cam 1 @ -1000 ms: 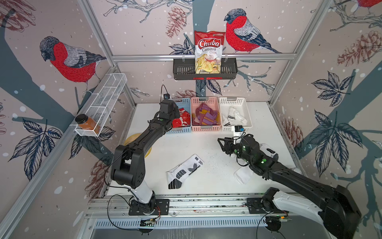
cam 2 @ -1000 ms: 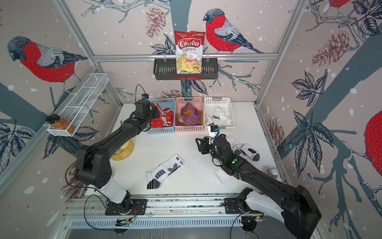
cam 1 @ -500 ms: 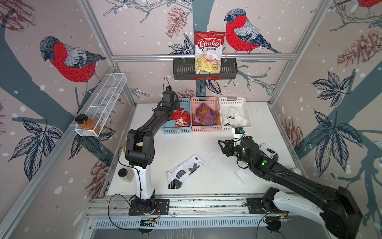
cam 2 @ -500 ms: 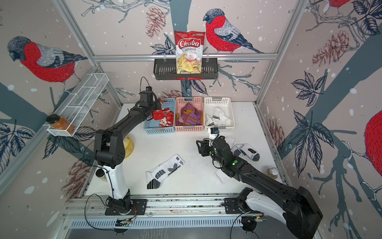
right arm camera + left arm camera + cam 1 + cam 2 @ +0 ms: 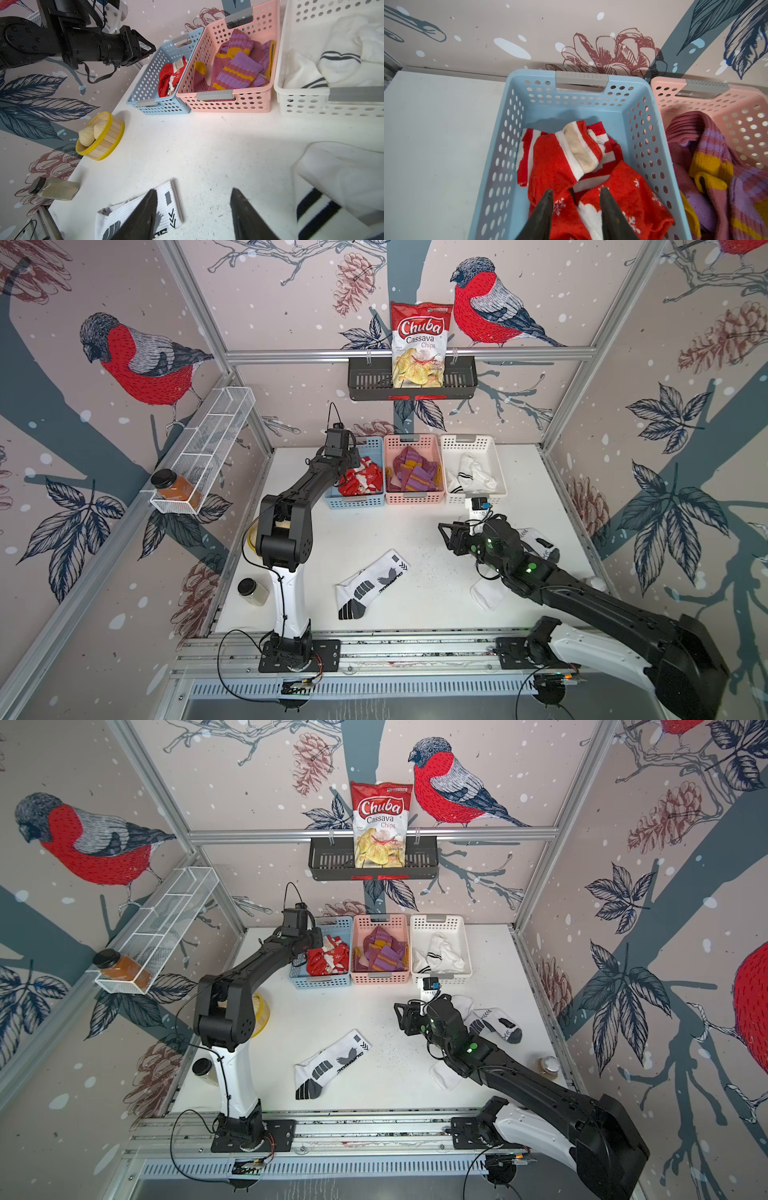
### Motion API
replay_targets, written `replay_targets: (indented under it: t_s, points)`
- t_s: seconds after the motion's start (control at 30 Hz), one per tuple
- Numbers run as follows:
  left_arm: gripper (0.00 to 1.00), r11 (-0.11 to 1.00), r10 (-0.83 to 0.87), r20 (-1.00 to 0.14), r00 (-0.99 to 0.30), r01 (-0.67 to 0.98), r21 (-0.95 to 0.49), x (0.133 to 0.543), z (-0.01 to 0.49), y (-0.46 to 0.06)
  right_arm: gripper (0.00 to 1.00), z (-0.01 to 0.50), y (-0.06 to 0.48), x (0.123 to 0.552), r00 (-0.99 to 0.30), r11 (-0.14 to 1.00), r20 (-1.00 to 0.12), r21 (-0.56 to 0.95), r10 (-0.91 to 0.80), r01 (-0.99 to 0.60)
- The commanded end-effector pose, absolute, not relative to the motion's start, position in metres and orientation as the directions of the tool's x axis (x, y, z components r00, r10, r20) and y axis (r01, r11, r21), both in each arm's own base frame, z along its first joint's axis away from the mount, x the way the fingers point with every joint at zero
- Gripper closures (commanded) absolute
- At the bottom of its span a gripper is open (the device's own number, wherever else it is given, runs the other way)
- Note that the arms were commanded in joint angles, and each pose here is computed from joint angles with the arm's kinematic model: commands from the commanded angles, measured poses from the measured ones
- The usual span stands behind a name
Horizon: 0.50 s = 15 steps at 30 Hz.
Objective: Sort the socks into the basket by color
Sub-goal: Place the sock in the bin.
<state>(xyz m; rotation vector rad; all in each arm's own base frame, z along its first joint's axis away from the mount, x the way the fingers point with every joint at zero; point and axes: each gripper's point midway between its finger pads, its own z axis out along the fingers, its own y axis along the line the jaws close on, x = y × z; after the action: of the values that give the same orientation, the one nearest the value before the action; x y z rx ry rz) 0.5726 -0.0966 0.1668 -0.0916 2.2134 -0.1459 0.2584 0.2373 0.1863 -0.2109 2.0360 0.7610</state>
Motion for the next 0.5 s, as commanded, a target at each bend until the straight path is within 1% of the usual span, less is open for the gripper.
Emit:
replay_targets:
  t_s: [0.0, 0.2, 0.37, 0.47]
  points:
    - [0.61, 0.988, -0.127, -0.816, -0.564, -0.002, -0.153, 0.566, 0.188, -0.095, 0.41, 0.183, 0.234, 0.26, -0.561, 0.807, -0.815, 0.426, 0.147, -0.408]
    - [0.6, 0.978, -0.159, -0.834, -0.529, 0.028, -0.205, 0.531, 0.204, -0.096, 0.4, 0.18, 0.235, 0.26, -0.57, 0.809, -0.81, 0.426, 0.141, -0.405]
    - [0.56, 0.967, -0.179, -0.841, -0.51, 0.068, -0.246, 0.496, 0.211, -0.099, 0.38, 0.18, 0.238, 0.259, -0.575, 0.802, -0.807, 0.428, 0.133, -0.416]
    - [0.54, 0.966, -0.186, -0.845, -0.501, 0.063, -0.249, 0.473, 0.212, -0.098, 0.35, 0.176, 0.243, 0.256, -0.58, 0.803, -0.807, 0.417, 0.111, -0.426]
